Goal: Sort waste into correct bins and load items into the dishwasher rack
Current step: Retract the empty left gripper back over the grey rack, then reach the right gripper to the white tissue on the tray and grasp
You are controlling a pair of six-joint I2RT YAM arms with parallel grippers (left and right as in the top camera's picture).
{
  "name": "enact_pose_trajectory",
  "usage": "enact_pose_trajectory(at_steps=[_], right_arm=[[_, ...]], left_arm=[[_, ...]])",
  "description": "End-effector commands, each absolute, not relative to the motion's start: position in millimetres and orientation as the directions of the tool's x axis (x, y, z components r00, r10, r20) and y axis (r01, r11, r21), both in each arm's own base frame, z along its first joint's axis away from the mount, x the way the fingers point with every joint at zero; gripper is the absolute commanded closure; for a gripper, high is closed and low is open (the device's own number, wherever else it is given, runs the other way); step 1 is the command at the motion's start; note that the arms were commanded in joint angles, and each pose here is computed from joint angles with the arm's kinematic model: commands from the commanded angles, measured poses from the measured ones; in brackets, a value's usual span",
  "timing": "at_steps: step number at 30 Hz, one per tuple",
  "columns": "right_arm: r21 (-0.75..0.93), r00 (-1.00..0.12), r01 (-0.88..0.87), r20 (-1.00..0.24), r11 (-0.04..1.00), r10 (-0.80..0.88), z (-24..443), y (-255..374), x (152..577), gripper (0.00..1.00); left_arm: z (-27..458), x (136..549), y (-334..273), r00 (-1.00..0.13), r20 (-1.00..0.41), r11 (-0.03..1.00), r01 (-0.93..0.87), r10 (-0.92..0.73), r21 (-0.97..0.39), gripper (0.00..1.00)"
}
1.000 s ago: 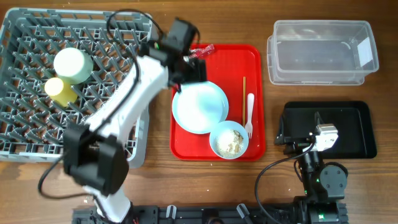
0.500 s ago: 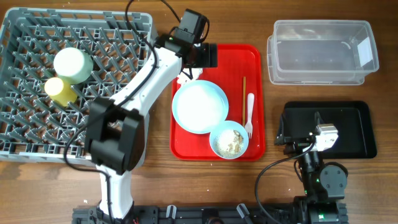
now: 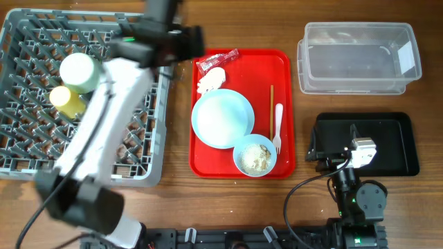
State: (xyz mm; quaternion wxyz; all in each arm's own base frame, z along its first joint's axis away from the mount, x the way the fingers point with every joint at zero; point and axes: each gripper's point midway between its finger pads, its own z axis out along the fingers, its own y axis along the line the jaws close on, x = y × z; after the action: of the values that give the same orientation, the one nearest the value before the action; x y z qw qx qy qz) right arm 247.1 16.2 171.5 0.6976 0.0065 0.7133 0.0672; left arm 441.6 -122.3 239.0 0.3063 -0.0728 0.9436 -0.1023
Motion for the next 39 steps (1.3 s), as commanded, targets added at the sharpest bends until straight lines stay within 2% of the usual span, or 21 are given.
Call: enact_pose_trajectory(at_steps=[1,4,6,8,9,11,13,14,15,16,18,20,22,25,27,29,33,35,39], right_arm=[[0.107,-0.020,-0.079,-0.994,0.991,0.106,173,16,247,0.00],[0.105,-0.019,-0.078,-0.994,0.991,0.104,173,15,247,0.00],[0.109,0.031,-0.069,-0.993,0.992,0.111,185,13,247,0.00],[0.226,0.095,-0.182,-0.965,0.957,0.246,209,28,243,0.00],[0.288,0.088,-0.228,-0.945,0.930,0.314,213,34,241,0.00],[0.566,-0.065,-0.339,-0.811,0.752,0.581,212,55,236,0.00],[0.773,-0.184,-0.305,-0.621,0.556,0.762,208,59,236,0.00],[0.866,-0.214,-0.272,-0.479,0.419,0.851,211,56,236,0.00],[0.893,-0.218,-0.290,-0.413,0.345,0.884,221,56,234,0.00],[0.865,-0.191,-0.376,-0.424,0.333,0.885,243,57,229,0.00],[0.793,-0.111,-0.510,-0.443,0.332,0.890,281,55,215,0.00],[0.753,-0.045,-0.562,-0.442,0.343,0.896,314,50,206,0.00],[0.687,0.014,-0.564,-0.546,0.458,0.837,345,53,206,0.00],[0.596,-0.012,-0.498,-0.730,0.629,0.683,376,65,227,0.00],[0.499,-0.118,-0.453,-0.855,0.738,0.505,390,79,255,0.00],[0.450,-0.283,-0.401,-0.889,0.798,0.359,395,87,289,0.00],[0.348,-0.520,-0.385,-0.847,0.855,0.111,399,112,342,0.00],[0.269,-0.597,-0.376,-0.802,0.887,-0.011,389,130,365,0.00],[0.125,-0.662,-0.454,-0.710,0.882,-0.241,349,185,403,0.00]], left_arm=[[237,427,-38,-0.775,-0.479,0.910,-0.335,-0.413,-0.242,0.00],[226,410,0,-0.772,-0.400,0.870,-0.436,-0.493,-0.230,0.00],[223,406,20,-0.753,-0.385,0.845,-0.486,-0.534,-0.222,0.00],[223,405,34,-0.734,-0.384,0.828,-0.515,-0.559,-0.222,0.00],[223,404,39,-0.728,-0.382,0.822,-0.526,-0.569,-0.221,0.00],[220,396,45,-0.730,-0.359,0.813,-0.544,-0.581,-0.207,0.00],[220,396,45,-0.730,-0.358,0.812,-0.546,-0.582,-0.207,0.00],[220,396,45,-0.730,-0.358,0.812,-0.546,-0.582,-0.207,0.00],[220,396,45,-0.730,-0.358,0.812,-0.546,-0.582,-0.207,0.00],[220,396,45,-0.730,-0.358,0.812,-0.546,-0.582,-0.207,0.00],[220,396,45,-0.730,-0.358,0.812,-0.546,-0.582,-0.207,0.00],[220,396,45,-0.730,-0.358,0.812,-0.546,-0.582,-0.207,0.00],[220,396,45,-0.730,-0.358,0.812,-0.546,-0.582,-0.206,0.00],[220,396,45,-0.730,-0.358,0.812,-0.546,-0.582,-0.207,0.00],[220,396,45,-0.730,-0.358,0.812,-0.546,-0.582,-0.206,0.00],[220,396,45,-0.730,-0.358,0.812,-0.546,-0.582,-0.207,0.00],[220,396,45,-0.730,-0.358,0.812,-0.546,-0.582,-0.207,0.00],[220,396,45,-0.730,-0.358,0.812,-0.546,-0.582,-0.207,0.00],[220,396,45,-0.730,-0.358,0.812,-0.546,-0.582,-0.207,0.00]])
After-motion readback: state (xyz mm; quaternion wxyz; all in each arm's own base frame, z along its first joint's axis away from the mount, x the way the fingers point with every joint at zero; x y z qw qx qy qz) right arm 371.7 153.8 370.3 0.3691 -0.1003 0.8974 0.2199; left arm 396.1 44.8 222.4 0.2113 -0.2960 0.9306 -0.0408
